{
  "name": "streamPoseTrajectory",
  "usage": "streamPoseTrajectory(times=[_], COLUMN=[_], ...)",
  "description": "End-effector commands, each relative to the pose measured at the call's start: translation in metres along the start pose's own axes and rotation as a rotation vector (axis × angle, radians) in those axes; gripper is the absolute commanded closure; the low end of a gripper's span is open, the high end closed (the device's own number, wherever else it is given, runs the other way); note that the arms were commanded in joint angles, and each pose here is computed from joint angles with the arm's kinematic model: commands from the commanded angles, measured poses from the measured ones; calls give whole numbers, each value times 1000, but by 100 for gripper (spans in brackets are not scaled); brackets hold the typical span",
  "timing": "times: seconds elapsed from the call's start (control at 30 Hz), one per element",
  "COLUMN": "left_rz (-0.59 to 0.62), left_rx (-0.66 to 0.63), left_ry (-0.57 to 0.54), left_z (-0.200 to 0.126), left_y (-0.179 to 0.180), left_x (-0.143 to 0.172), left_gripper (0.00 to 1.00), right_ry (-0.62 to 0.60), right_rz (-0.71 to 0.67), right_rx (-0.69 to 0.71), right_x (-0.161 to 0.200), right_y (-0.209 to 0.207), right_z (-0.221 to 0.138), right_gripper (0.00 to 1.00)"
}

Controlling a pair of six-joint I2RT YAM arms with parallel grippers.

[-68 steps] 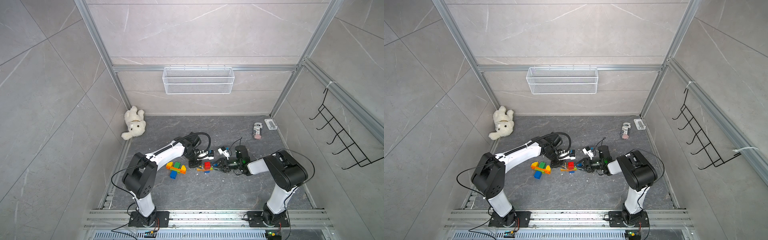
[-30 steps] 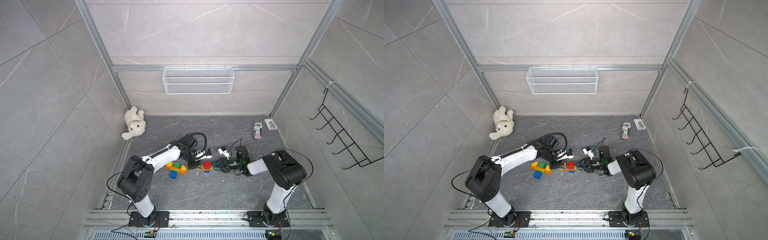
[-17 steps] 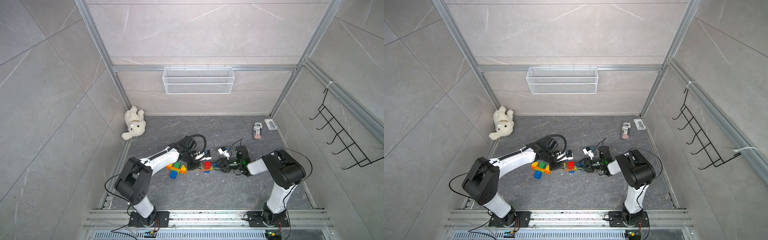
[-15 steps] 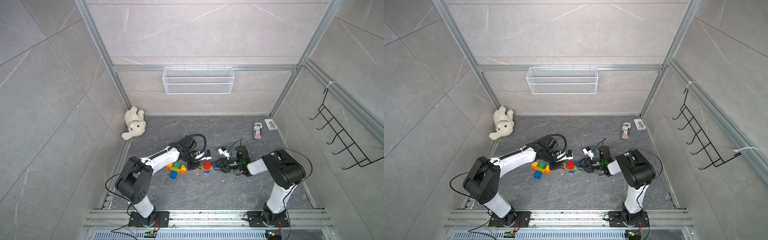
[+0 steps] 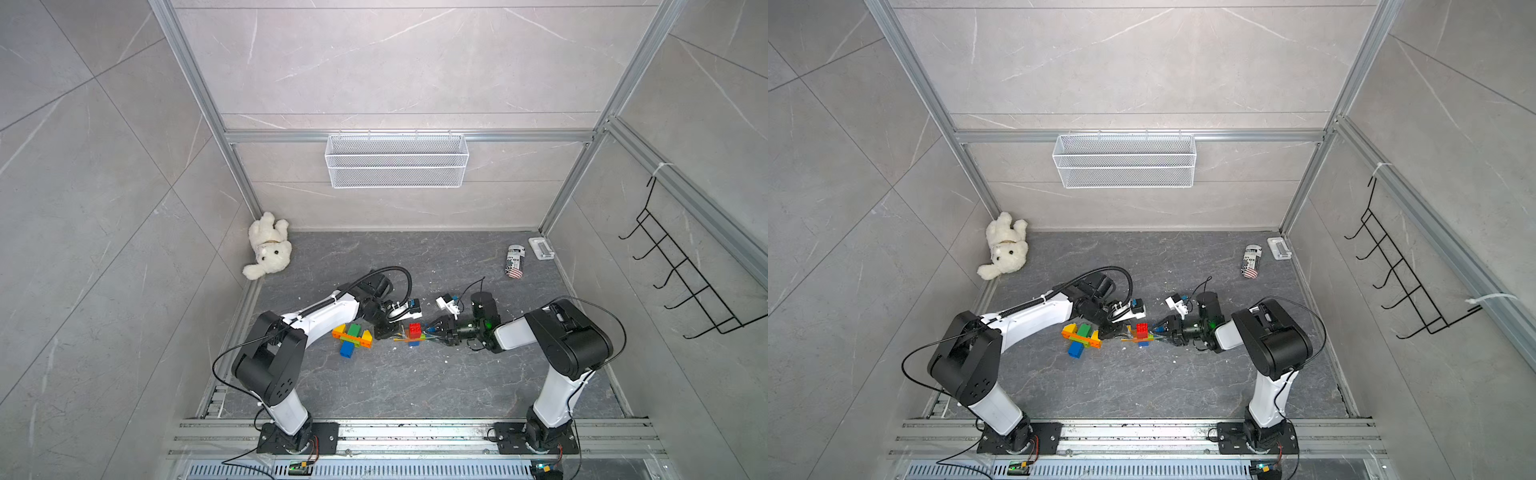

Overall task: Assemble a fork with lego
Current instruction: Assemble the lego brick with the lego brick.

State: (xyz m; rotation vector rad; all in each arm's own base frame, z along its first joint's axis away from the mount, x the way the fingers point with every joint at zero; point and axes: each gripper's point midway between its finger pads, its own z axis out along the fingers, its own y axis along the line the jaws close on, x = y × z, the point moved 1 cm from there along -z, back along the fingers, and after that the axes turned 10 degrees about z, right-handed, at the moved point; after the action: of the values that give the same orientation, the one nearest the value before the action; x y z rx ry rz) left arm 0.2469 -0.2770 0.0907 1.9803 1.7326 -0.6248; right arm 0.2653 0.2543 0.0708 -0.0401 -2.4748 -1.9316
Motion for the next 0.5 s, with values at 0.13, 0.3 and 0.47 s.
streamPoseTrajectory(times=[0.13, 0.3, 0.47], left_rz=[-73, -61, -35], left_rx=[109, 88, 55], left_ry=[254, 247, 239], left_z=[20, 16, 13], left_y=[-34, -30, -23], left_x=[63, 59, 51], left_gripper=[75, 70, 64], right_ry=[-39, -42, -38], right_rz=[158, 147, 128], right_rx=[111, 93, 97], right_x=[8, 7, 6], right_y=[-32, -27, -20], right_z=[-6, -6, -7], right_gripper=[44, 43, 41])
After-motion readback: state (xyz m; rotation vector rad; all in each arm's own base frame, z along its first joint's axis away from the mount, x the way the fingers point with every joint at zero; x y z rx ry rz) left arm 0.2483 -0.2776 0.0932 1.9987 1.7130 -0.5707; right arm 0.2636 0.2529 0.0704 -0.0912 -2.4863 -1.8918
